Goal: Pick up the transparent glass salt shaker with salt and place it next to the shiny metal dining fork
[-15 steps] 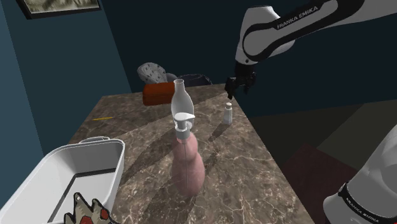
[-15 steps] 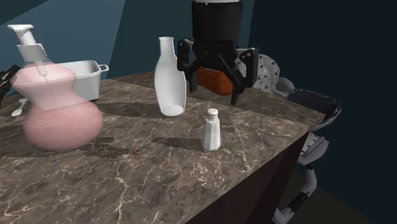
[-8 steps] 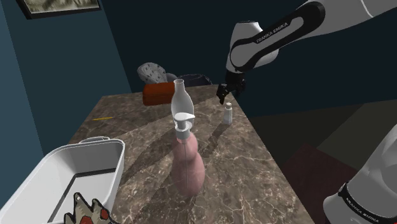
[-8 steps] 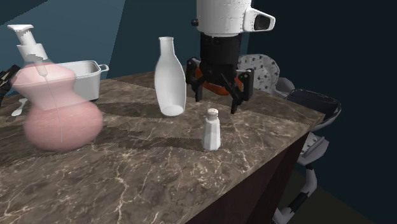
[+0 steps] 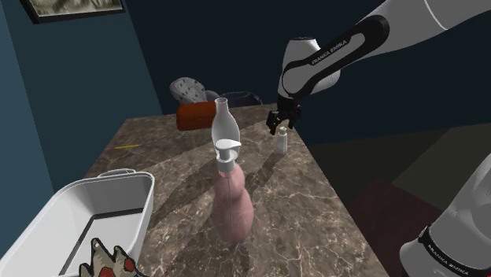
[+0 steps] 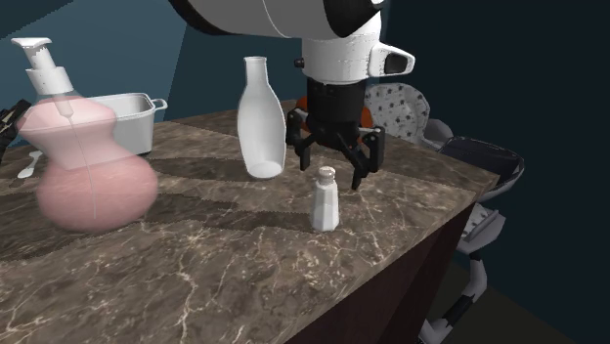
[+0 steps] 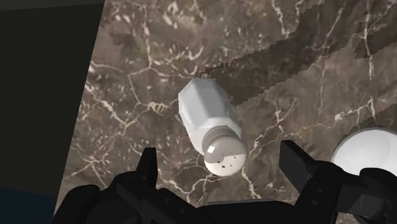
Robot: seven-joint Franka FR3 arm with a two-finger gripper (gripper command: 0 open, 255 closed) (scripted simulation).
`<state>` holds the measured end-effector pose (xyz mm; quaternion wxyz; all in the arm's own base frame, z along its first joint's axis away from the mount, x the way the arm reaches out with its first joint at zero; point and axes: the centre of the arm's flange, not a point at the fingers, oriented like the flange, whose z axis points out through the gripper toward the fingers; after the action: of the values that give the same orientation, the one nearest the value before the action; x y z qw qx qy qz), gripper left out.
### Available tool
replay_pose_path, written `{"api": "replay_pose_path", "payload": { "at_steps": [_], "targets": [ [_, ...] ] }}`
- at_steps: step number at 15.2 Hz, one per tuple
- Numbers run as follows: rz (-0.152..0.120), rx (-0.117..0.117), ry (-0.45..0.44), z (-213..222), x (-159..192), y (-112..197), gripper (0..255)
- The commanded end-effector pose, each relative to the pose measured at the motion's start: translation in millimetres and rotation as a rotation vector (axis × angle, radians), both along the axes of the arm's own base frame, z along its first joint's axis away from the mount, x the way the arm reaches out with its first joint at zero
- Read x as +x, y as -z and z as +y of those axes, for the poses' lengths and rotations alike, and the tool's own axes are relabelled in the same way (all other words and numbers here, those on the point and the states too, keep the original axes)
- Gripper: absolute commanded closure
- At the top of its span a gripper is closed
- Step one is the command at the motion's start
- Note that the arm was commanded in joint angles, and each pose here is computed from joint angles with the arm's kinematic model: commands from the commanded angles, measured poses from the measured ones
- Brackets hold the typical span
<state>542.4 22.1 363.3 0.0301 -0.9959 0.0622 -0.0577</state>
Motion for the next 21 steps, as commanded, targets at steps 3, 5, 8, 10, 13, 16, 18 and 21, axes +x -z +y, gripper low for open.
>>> {"api": "replay_pose_path", "payload": {
  "at_steps": [3, 5, 8, 10, 13, 16, 18, 21],
  "targets": [
    [0.000, 0.000, 0.000, 0, 0, 0, 0],
    [0.000, 0.000, 0.000, 0, 0, 0, 255],
    [0.000, 0.000, 0.000, 0, 0, 0, 255],
    [0.000, 0.000, 0.000, 0, 0, 0, 255],
    [0.000, 0.000, 0.000, 0, 0, 0, 255],
    [0.000, 0.000, 0.000, 0, 0, -10, 255],
    [0.000, 0.000, 0.000, 0, 0, -21, 255],
    [0.000, 0.000, 0.000, 0, 0, -37, 255]
  ]
}}
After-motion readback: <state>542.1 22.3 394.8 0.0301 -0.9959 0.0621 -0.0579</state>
